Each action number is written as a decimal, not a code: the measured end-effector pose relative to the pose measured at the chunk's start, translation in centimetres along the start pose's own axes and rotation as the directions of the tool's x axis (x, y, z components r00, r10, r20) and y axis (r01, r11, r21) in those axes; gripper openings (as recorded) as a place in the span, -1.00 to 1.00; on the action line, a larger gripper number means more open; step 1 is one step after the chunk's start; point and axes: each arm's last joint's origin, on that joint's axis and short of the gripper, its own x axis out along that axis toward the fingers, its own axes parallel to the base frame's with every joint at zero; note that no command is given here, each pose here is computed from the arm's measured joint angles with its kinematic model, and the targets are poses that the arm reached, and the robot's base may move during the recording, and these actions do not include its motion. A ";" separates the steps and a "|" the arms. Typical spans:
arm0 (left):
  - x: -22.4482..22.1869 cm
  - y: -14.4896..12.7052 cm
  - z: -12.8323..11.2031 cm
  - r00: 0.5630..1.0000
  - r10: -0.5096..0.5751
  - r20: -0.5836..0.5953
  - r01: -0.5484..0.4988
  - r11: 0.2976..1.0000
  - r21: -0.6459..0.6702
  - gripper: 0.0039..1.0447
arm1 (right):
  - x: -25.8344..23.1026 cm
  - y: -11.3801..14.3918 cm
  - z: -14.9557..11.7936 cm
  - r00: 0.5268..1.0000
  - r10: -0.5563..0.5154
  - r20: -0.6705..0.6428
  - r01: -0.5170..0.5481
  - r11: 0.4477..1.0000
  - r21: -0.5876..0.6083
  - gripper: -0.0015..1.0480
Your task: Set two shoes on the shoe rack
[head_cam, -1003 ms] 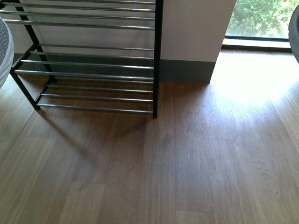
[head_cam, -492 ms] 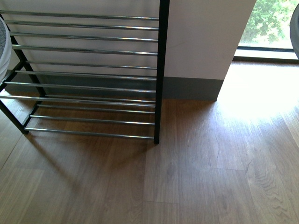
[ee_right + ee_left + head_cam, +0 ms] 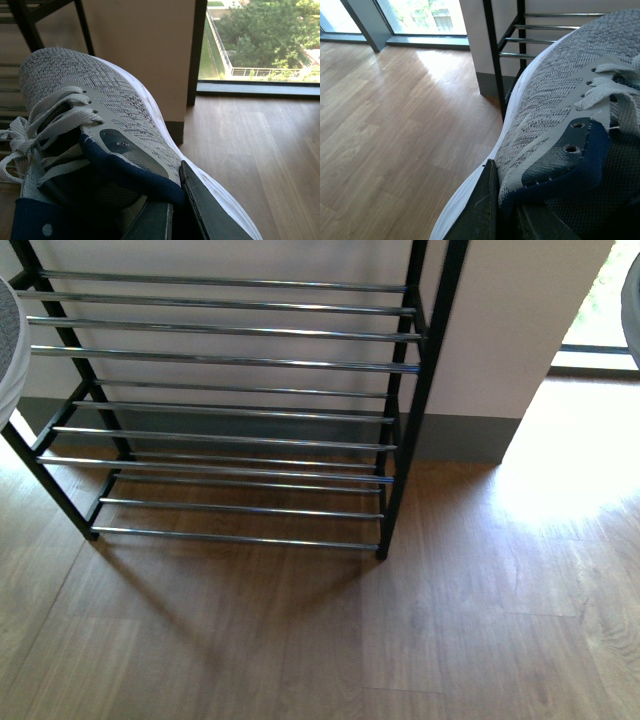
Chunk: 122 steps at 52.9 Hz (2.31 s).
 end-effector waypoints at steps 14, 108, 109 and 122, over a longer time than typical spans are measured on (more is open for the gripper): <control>0.0 0.0 0.0 1.000 0.002 0.001 -0.002 1.000 0.000 -0.97 | 0.0 0.1 0.0 1.000 0.018 0.002 -0.018 1.000 0.000 -0.97; 0.0 0.0 0.0 1.000 0.001 -0.001 -0.001 1.000 -0.002 -0.97 | 0.0 0.1 -0.1 1.000 0.015 0.000 -0.015 1.000 -0.003 -0.97; 0.0 0.0 0.0 1.000 0.000 -0.001 0.000 1.000 -0.002 -0.97 | 0.0 0.1 -0.1 1.000 0.013 0.000 -0.013 1.000 -0.003 -0.97; 0.0 0.0 0.0 1.000 0.001 -0.001 -0.001 1.000 -0.002 -0.97 | 0.0 0.0 -0.1 1.000 0.007 -0.001 -0.007 1.000 -0.003 -0.97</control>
